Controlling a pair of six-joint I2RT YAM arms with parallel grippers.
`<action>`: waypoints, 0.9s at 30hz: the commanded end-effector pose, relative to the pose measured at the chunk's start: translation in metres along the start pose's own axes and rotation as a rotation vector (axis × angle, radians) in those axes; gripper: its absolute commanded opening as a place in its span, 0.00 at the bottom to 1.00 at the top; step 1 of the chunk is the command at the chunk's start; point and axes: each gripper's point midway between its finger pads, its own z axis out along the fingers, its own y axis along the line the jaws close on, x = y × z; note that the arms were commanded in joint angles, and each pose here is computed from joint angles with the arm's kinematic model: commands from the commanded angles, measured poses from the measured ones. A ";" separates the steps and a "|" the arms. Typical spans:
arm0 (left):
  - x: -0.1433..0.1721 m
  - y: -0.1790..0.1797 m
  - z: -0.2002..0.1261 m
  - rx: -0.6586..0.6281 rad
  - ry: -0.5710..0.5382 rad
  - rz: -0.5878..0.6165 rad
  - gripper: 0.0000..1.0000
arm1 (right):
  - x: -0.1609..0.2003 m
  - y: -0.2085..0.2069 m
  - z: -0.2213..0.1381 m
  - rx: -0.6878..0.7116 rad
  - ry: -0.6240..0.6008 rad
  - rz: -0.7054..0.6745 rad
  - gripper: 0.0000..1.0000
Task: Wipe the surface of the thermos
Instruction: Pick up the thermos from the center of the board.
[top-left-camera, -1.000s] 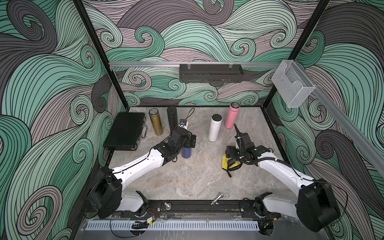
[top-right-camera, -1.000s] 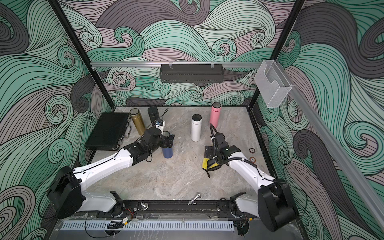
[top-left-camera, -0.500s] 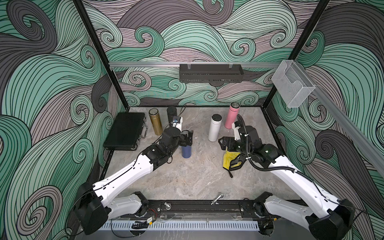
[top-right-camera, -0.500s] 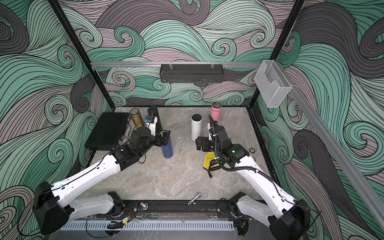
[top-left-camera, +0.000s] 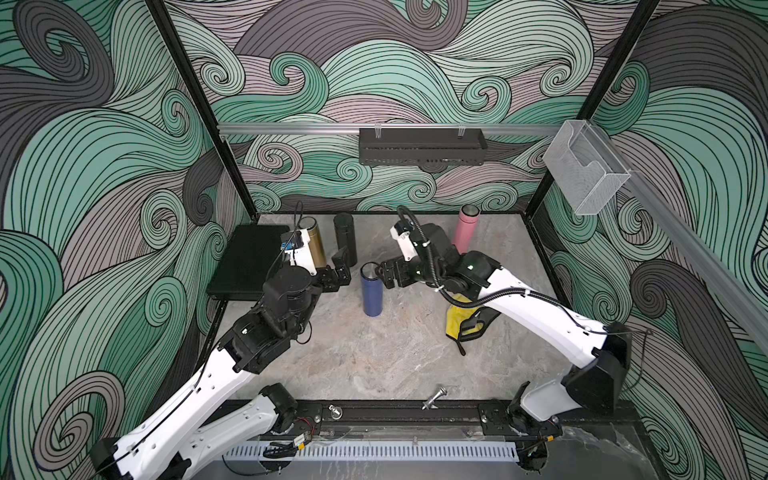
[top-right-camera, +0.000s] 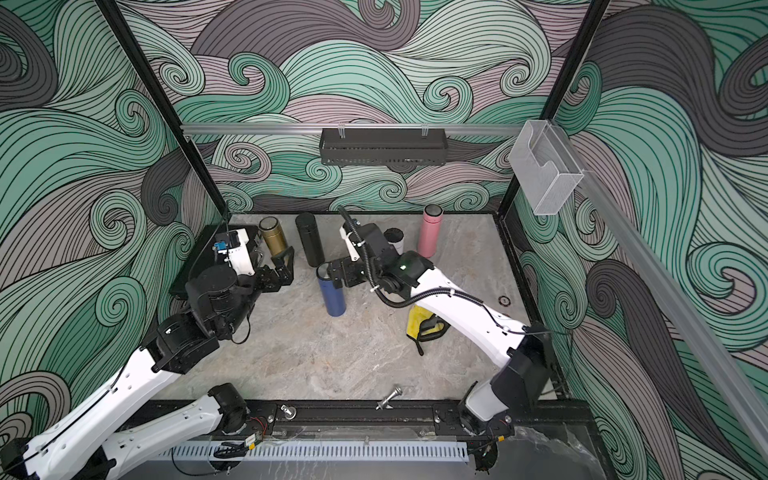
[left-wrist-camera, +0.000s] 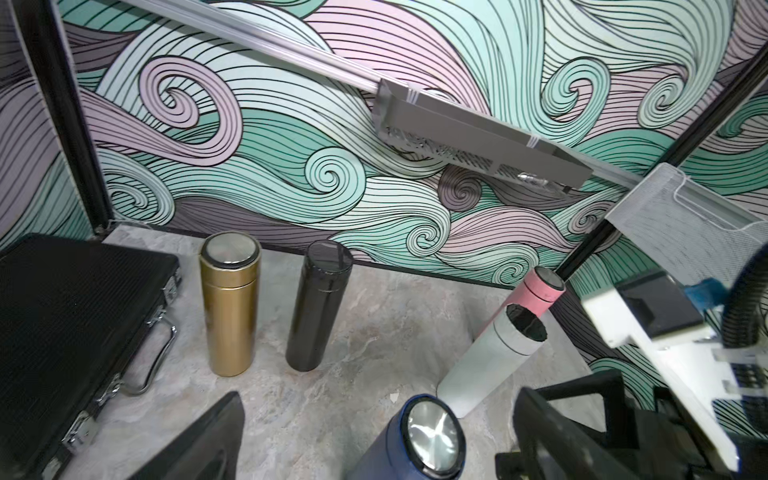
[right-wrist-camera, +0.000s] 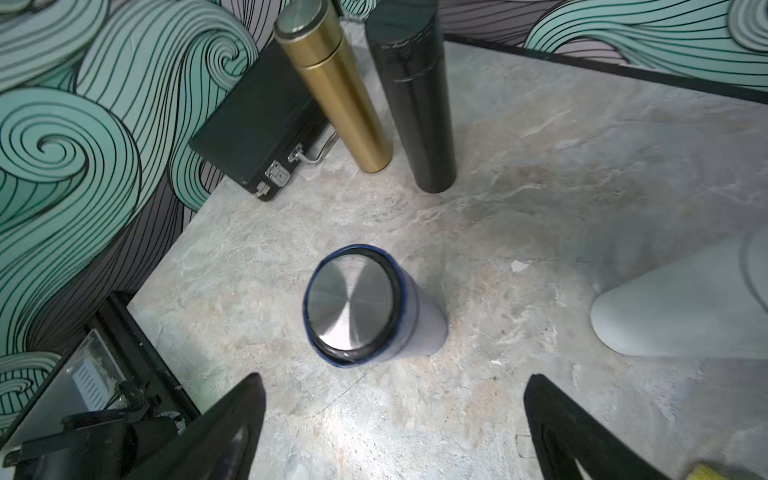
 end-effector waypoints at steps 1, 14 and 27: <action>0.007 0.028 -0.010 -0.089 -0.017 -0.013 0.98 | 0.004 0.017 0.010 -0.014 0.063 -0.074 0.97; 0.015 0.054 -0.019 -0.151 -0.016 0.003 0.98 | 0.018 0.006 0.065 0.131 0.196 -0.140 0.92; 0.018 0.055 -0.006 -0.152 0.012 0.004 0.98 | 0.023 -0.010 0.089 0.170 0.231 -0.131 0.72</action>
